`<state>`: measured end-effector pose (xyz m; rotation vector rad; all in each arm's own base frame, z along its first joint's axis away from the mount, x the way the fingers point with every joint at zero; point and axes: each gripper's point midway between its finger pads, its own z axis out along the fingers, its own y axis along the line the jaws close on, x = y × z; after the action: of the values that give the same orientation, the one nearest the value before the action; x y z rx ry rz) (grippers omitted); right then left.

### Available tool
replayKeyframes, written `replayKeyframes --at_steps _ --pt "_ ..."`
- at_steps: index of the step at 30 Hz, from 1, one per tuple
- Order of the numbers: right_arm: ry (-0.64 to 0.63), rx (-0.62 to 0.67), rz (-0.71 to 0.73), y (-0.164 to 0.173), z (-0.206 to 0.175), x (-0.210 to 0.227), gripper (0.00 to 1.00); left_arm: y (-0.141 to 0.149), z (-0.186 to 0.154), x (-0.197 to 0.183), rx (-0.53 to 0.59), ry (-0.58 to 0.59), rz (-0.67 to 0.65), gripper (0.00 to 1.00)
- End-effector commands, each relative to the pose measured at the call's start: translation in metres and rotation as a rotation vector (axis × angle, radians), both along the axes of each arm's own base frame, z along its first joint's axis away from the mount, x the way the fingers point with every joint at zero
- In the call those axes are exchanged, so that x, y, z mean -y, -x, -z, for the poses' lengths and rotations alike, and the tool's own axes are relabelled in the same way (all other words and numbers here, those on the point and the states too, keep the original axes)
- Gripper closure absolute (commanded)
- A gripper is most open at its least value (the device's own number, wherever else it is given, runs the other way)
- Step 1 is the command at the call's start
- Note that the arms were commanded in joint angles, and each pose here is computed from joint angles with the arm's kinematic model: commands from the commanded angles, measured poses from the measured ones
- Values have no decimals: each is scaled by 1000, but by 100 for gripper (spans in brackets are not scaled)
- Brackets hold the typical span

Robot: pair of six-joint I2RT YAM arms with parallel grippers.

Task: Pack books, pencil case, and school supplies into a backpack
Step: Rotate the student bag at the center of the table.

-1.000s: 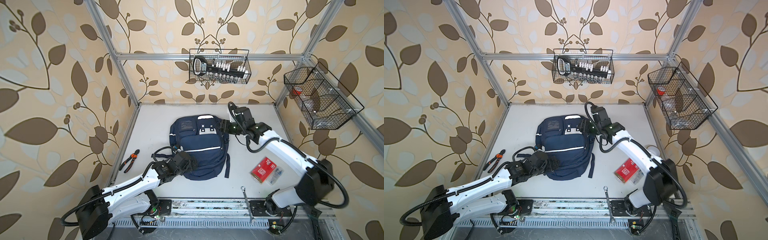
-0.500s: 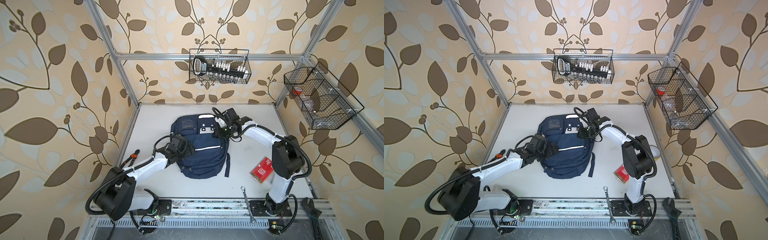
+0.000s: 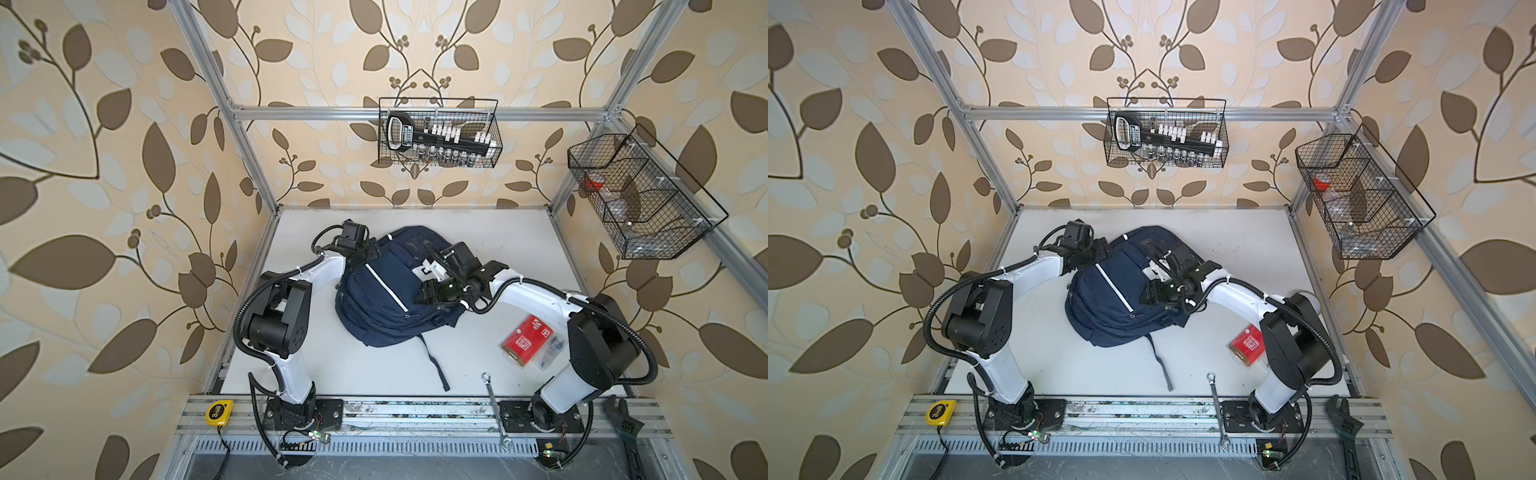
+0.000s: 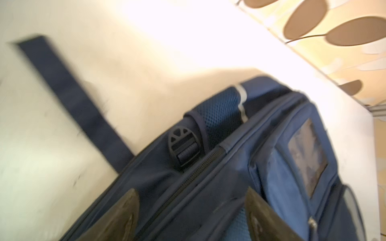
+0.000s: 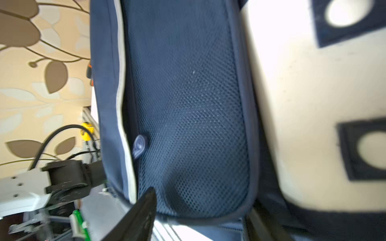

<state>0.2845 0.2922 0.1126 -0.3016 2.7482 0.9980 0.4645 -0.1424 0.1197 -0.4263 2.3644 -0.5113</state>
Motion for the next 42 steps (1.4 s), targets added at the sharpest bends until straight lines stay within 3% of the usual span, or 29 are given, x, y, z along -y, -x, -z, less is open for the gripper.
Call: replayKeyframes --at_steps 1,2,6,11,14,17,20,22,26,31,35,42 --pt "-123 -36 -10 1 -13 -29 56 26 -52 1 77 20 40 21" --pt "-123 -45 13 -5 -13 -31 64 42 -61 -5 91 3 20 22" --pt "-223 -61 79 -21 -32 -47 81 125 -81 -4 130 -26 42 26" --pt "-324 -84 171 -34 -52 -57 100 233 -37 16 13 11 133 36" --pt "-357 -53 270 -44 -68 -51 100 264 -33 2 33 11 92 25" --pt "-304 12 394 -56 -73 -32 100 272 -37 -5 26 35 74 21" --pt "-294 33 507 -67 -72 -15 100 274 -36 30 -23 172 160 28" --pt "-286 54 599 -72 -69 0 100 274 -34 59 -42 265 223 29" --pt "-384 99 802 -68 -68 18 100 269 -38 85 -9 287 249 17" --pt "-407 54 748 -66 -67 -24 100 258 -45 90 34 262 226 8" --pt "-428 69 752 -66 -83 -27 100 245 -49 71 86 211 114 9" --pt "-422 64 672 -61 -108 -35 100 229 -70 106 128 161 240 19"
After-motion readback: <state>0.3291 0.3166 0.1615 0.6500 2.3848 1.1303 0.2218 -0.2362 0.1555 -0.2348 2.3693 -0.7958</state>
